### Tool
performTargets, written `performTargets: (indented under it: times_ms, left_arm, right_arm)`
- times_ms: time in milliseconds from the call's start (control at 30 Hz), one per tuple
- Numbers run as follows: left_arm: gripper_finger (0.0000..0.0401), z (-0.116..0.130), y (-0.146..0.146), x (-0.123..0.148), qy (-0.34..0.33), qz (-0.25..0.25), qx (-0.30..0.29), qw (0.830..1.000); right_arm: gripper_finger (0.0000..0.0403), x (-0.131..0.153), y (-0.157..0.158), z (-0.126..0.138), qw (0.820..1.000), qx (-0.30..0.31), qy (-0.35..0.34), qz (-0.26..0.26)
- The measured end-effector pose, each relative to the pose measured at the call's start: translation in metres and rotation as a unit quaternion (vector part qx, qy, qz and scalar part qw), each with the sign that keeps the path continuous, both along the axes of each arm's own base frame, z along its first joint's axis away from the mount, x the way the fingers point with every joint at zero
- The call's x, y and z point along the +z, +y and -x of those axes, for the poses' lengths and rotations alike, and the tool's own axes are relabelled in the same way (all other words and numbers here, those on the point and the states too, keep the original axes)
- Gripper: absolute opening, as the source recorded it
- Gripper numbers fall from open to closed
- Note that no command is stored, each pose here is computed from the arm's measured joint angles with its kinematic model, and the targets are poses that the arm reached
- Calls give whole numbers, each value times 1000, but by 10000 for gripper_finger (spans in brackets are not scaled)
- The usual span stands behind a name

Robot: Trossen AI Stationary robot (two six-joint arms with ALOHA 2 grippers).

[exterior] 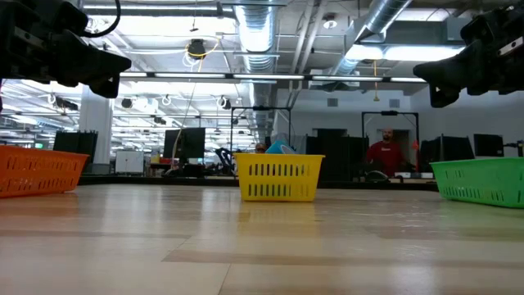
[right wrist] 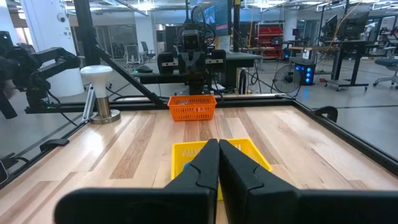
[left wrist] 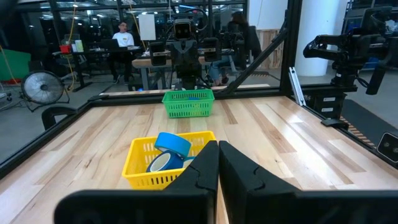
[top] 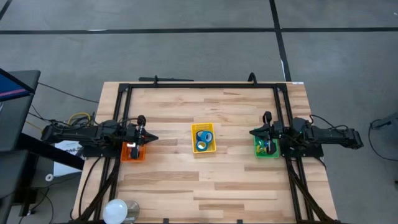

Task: Pick and place Stapler, Stapler remover, tape
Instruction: Return to Home Position

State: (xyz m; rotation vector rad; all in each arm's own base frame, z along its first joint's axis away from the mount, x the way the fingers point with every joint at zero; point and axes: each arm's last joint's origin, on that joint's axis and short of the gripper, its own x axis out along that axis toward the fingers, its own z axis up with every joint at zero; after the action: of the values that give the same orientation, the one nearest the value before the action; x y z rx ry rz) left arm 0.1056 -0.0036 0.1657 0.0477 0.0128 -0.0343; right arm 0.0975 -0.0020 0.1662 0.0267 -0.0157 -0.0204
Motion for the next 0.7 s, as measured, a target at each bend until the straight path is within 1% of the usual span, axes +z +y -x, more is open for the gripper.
performTargets:
  times_ms: [700]
  left_arm:
    - [4, 0, 0, 0, -1, 0, 0, 1000]
  right_arm:
    - [1, 0, 0, 0, 1000, 0, 0, 0]
